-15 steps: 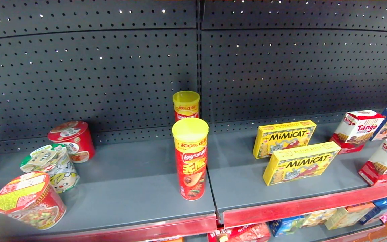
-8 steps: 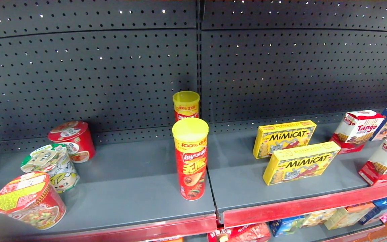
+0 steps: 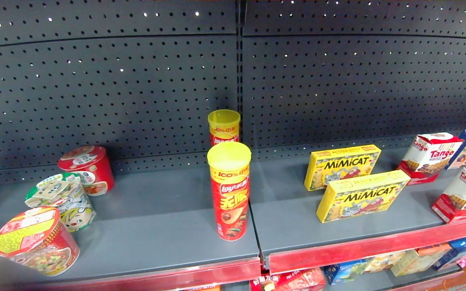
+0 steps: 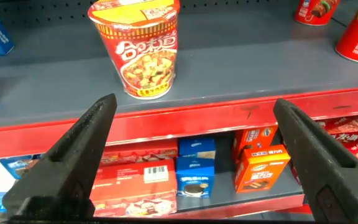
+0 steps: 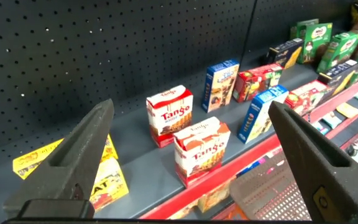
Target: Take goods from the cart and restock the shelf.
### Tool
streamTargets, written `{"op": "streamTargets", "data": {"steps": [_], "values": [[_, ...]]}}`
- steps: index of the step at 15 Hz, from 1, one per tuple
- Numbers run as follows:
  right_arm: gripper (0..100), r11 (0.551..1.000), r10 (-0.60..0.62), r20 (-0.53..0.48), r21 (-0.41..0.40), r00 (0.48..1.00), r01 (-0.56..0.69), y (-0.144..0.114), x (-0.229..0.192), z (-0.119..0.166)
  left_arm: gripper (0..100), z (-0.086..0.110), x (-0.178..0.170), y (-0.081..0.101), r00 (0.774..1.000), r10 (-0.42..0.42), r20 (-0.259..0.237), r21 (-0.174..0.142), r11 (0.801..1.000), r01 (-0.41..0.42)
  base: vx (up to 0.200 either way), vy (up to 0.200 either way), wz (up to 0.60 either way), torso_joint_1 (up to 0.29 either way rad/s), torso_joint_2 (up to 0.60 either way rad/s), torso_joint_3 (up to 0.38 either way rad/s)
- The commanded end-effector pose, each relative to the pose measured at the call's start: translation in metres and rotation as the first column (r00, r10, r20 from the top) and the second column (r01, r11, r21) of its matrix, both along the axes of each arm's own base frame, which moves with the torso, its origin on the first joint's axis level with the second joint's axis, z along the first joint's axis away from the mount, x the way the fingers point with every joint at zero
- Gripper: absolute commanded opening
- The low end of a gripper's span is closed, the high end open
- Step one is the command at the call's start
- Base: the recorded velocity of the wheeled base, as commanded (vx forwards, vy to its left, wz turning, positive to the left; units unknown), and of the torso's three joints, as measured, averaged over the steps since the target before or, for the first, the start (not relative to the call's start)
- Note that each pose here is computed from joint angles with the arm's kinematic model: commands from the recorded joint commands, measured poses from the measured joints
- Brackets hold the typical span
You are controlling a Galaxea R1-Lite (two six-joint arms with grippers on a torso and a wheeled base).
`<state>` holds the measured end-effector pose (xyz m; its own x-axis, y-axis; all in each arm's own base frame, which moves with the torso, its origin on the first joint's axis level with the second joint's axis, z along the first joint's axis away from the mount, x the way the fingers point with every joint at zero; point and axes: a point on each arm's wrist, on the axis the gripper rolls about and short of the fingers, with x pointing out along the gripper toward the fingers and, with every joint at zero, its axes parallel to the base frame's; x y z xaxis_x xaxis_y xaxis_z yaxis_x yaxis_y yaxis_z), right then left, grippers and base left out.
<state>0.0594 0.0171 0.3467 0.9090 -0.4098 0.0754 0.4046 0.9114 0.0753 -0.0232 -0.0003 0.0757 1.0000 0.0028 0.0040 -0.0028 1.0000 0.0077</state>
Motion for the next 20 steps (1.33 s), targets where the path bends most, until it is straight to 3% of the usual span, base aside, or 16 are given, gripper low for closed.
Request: {"op": "streamTargets", "data": {"steps": [1, 3, 5, 6, 8, 9, 11, 16, 20], "values": [[100, 1.000, -0.014, 0.017, 0.012, 1.000, 0.014, -0.007, -0.009, -0.001, 100, 0.000, 0.000, 0.000, 1.000, -0.001, -0.004, -0.002, 1.000, 0.001, 0.000, 0.000, 0.00, 0.000, 0.00, 0.000], [100, 0.997, -0.075, 0.036, 0.025, 0.996, 0.074, -0.015, -0.018, -0.002, 100, 0.000, 0.000, 0.000, 1.000, -0.001, -0.004, -0.002, 1.000, 0.001, 0.000, 0.000, 0.00, 0.000, 0.00, 0.000], [100, 0.947, -0.321, 0.031, 0.022, 0.947, 0.320, -0.031, -0.036, -0.025, 100, 0.000, 0.000, 0.000, 1.000, -0.001, -0.004, -0.002, 1.000, 0.001, 0.000, 0.000, 0.00, 0.000, 0.00, 0.000], [100, 0.927, -0.376, 0.029, 0.019, 0.926, 0.375, -0.033, -0.041, -0.030, 100, 0.000, 0.000, 0.000, 1.000, -0.001, -0.004, -0.002, 1.000, 0.001, 0.000, 0.000, 0.00, 0.000, 0.00, 0.000], [100, 0.798, -0.603, -0.004, -0.005, 0.798, 0.603, -0.036, -0.069, -0.079, 100, 0.000, 0.000, 0.000, 1.000, -0.001, -0.004, -0.002, 1.000, 0.001, 0.000, 0.000, 0.00, 0.000, 0.00, 0.000], [100, 0.789, -0.615, -0.028, -0.027, 0.788, 0.614, -0.035, -0.078, -0.107, 100, 0.000, 0.000, 0.000, 1.000, -0.001, -0.004, -0.003, 1.000, 0.001, 0.000, 0.000, 0.00, 0.000, 0.00, 0.000], [100, 0.808, -0.587, -0.060, -0.091, 0.807, 0.582, -0.035, -0.090, -0.144, 100, 0.000, 0.000, 0.000, 1.000, -0.001, -0.004, -0.003, 1.000, 0.001, 0.000, 0.000, 0.00, 0.000, 0.00, 0.000], [100, 0.821, -0.569, -0.147, -0.146, 0.809, 0.552, -0.035, -0.079, -0.182, 100, 0.000, 0.000, 0.000, 1.000, -0.001, -0.004, -0.002, 1.000, 0.001, 0.000, 0.000, 0.00, 0.000, 0.00, 0.000], [100, 0.953, -0.284, -0.142, -0.152, 0.948, 0.262, -0.034, -0.074, -0.196, 100, 0.000, 0.000, 0.000, 1.000, -0.001, -0.004, -0.003, 1.000, 0.001, 0.000, 0.000, 0.00, 0.000, 0.00, 0.000]]}}
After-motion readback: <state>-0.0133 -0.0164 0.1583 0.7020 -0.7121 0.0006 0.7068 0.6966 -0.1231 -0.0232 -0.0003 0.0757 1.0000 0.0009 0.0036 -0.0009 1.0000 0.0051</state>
